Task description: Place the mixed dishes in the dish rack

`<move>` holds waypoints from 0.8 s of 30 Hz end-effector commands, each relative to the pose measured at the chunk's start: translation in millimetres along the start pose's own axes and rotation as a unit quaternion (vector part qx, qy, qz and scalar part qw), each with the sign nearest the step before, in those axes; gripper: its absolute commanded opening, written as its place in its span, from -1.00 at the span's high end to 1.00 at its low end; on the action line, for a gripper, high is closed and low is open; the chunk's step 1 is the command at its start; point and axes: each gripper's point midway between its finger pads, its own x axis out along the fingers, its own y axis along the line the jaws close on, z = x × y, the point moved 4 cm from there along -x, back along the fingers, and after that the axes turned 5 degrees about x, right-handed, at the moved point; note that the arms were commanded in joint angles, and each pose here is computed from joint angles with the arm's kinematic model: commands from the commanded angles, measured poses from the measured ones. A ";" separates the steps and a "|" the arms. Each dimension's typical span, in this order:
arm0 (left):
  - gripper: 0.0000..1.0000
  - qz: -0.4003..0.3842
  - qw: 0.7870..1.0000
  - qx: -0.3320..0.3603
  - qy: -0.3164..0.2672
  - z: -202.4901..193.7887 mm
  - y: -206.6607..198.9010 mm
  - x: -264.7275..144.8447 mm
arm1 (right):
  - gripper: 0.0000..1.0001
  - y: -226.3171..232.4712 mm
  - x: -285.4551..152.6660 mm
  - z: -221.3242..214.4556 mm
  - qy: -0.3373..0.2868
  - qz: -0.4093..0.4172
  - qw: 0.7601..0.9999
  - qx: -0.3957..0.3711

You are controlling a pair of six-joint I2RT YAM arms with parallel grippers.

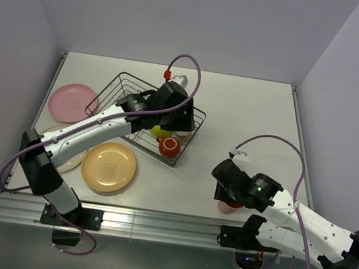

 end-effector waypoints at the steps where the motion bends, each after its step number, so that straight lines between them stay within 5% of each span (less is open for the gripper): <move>1: -0.30 -0.025 0.999 -0.001 -0.023 -3.1 1.6 -21.3 | 0.20 2.4 -6.9 19.9 -0.054 -0.010 0.998 0.021; 6: -0.43 -0.045 0.998 0.018 -0.046 -9.4 13.5 -43.3 | 1.00 16.4 -26.6 44.3 -0.092 0.011 0.995 0.024; 10: -0.47 -0.044 0.997 0.023 -0.056 -10.9 27.4 -55.5 | 1.00 27.7 -41.5 64.6 -0.113 0.006 0.993 0.018; 14: -0.55 -0.134 0.990 0.016 -0.051 -7.8 33.5 -75.4 | 1.00 44.5 -82.3 102.7 -0.168 0.080 0.982 0.029; 19: -0.83 -0.253 0.963 0.025 -0.085 -2.3 33.9 -114.5 | 1.00 71.0 -145.3 140.0 -0.193 0.285 0.938 0.036; 24: -0.92 -0.337 0.936 0.066 -0.074 -12.5 22.6 -137.2 | 1.00 100.3 -161.2 143.9 -0.135 0.423 0.896 0.011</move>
